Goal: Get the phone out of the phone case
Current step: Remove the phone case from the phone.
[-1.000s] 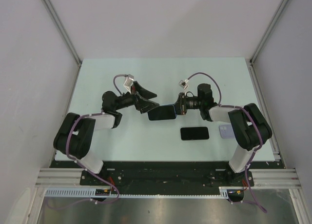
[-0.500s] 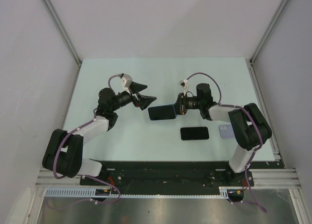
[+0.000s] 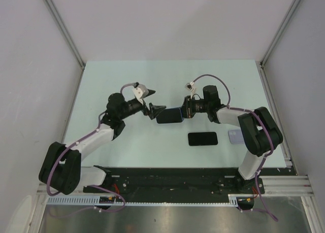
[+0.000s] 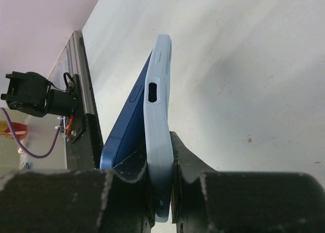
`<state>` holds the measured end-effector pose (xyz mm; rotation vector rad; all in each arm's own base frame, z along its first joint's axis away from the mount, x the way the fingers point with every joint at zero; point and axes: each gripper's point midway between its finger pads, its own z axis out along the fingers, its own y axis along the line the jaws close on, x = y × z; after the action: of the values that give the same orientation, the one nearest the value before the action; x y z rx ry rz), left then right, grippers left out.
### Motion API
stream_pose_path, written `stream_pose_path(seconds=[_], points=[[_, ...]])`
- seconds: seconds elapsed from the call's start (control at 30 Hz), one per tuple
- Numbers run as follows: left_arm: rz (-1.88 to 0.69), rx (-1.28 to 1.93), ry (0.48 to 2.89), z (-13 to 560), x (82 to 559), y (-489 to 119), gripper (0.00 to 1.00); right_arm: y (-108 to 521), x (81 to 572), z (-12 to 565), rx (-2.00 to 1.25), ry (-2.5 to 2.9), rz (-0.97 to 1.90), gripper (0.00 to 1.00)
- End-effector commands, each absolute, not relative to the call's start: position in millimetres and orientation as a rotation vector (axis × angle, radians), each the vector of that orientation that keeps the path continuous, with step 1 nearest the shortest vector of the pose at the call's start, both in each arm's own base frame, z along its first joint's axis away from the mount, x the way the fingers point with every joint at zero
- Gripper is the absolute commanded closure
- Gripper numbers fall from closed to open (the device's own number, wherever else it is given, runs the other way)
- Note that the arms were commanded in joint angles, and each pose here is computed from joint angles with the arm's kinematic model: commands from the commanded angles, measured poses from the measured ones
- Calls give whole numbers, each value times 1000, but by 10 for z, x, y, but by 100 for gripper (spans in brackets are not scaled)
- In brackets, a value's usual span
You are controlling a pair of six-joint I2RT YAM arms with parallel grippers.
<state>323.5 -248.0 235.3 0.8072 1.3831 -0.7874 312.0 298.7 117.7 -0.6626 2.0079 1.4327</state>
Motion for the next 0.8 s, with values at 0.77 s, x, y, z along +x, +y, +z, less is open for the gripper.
stream_pose_path(seconds=[0.77], points=[[-550,1317,1238,1629,2893,-3033,0,3139,3234,1151,-737,2019,1370,100]])
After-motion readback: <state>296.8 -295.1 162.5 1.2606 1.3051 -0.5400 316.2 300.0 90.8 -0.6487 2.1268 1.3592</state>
